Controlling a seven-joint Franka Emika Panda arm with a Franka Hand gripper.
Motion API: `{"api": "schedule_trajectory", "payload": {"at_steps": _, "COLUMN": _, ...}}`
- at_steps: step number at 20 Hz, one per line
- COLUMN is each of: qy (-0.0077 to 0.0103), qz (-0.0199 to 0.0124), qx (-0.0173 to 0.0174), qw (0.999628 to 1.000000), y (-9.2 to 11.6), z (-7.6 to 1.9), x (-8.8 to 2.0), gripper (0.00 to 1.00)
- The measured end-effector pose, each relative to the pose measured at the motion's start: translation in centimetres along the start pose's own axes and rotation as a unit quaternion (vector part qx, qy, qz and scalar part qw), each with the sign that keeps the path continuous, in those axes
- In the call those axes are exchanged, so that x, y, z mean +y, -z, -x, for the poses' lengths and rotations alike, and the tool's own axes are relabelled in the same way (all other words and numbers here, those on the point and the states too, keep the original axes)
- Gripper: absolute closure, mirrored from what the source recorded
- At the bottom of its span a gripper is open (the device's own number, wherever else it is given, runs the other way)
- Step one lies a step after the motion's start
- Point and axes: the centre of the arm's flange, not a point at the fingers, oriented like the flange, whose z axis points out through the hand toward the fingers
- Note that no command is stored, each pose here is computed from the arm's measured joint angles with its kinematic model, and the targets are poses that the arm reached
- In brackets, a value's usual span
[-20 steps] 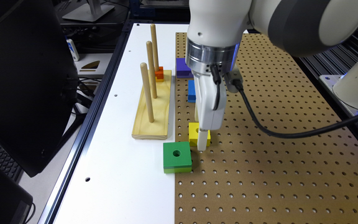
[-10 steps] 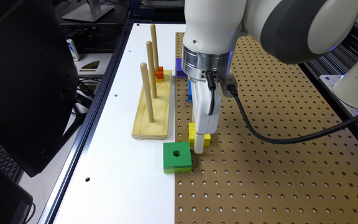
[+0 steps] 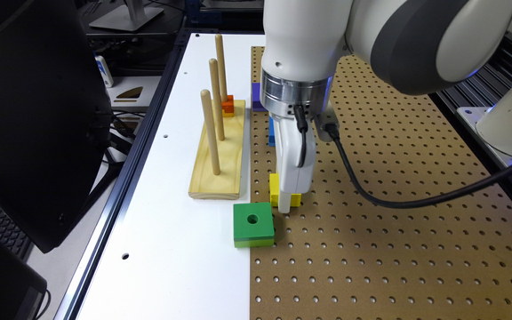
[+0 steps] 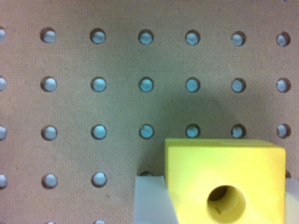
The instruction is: Pick up yellow block.
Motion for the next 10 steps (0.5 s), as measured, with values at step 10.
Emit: {"api": "schedule_trajectory", "payload": {"at_steps": 10, "qy": -0.0006, "qz": 0.0008, "qx": 0.0006, "qw": 0.999999, "y": 0.13, "z": -0.07, "x": 0.08, "gripper": 1.00}}
